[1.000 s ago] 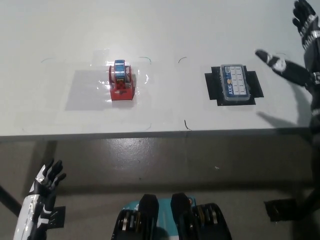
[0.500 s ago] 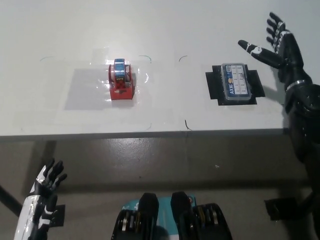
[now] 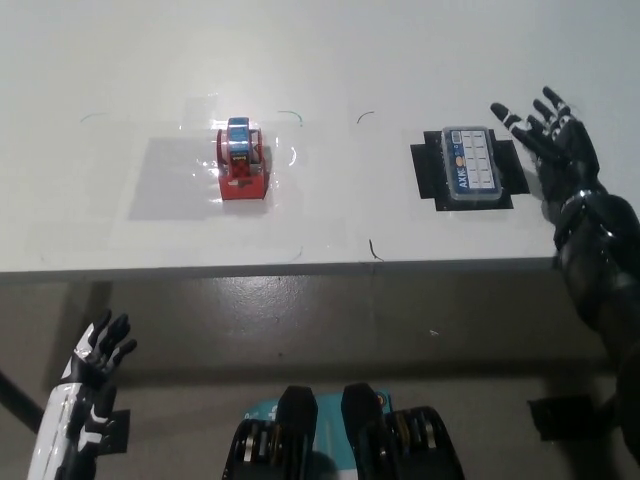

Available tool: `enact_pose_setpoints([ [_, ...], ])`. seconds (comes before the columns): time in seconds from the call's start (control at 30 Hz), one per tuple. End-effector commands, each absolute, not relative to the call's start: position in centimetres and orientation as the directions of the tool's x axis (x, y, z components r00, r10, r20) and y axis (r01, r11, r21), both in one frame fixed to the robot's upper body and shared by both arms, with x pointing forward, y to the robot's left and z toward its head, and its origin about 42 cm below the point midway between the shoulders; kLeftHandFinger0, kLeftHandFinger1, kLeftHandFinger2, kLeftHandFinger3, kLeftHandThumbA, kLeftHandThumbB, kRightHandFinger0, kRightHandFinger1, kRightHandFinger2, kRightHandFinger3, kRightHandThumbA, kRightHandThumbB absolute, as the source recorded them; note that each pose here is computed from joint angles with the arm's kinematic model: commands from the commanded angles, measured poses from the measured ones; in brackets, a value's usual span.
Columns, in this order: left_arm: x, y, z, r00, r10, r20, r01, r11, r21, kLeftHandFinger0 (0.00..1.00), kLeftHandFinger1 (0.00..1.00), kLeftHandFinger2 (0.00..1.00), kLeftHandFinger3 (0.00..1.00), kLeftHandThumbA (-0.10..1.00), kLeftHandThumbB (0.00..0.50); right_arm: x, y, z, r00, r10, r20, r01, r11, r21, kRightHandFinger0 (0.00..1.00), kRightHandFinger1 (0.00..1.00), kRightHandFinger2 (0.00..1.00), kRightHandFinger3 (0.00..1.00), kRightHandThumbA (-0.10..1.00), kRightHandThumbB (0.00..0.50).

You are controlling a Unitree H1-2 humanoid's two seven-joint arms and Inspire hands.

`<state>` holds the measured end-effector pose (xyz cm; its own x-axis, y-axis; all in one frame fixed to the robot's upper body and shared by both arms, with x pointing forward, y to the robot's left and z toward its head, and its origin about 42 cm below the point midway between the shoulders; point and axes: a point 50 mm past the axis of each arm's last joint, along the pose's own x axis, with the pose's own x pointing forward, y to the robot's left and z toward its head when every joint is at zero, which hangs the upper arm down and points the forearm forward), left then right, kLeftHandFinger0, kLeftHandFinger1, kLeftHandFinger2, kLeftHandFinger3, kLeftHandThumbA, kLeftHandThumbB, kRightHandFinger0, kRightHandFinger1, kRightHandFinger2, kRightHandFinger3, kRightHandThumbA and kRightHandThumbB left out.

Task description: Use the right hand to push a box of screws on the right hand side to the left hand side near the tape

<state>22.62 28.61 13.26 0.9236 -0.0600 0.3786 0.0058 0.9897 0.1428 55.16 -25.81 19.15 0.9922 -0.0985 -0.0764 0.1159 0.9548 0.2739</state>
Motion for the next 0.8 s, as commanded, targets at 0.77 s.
enact_pose_setpoints([
  [0.77, 23.6, 29.1, 15.0, 0.889, -0.076, 0.451, 0.005, 0.988, 0.157, 1.00, 1.00, 1.00, 1.00, 0.85, 0.189, 53.6, -15.8, 16.2, 0.995, 0.023, -0.092, 0.023, 0.885, 0.466, 1.00, 1.00, 1.00, 1.00, 1.00, 0.302],
])
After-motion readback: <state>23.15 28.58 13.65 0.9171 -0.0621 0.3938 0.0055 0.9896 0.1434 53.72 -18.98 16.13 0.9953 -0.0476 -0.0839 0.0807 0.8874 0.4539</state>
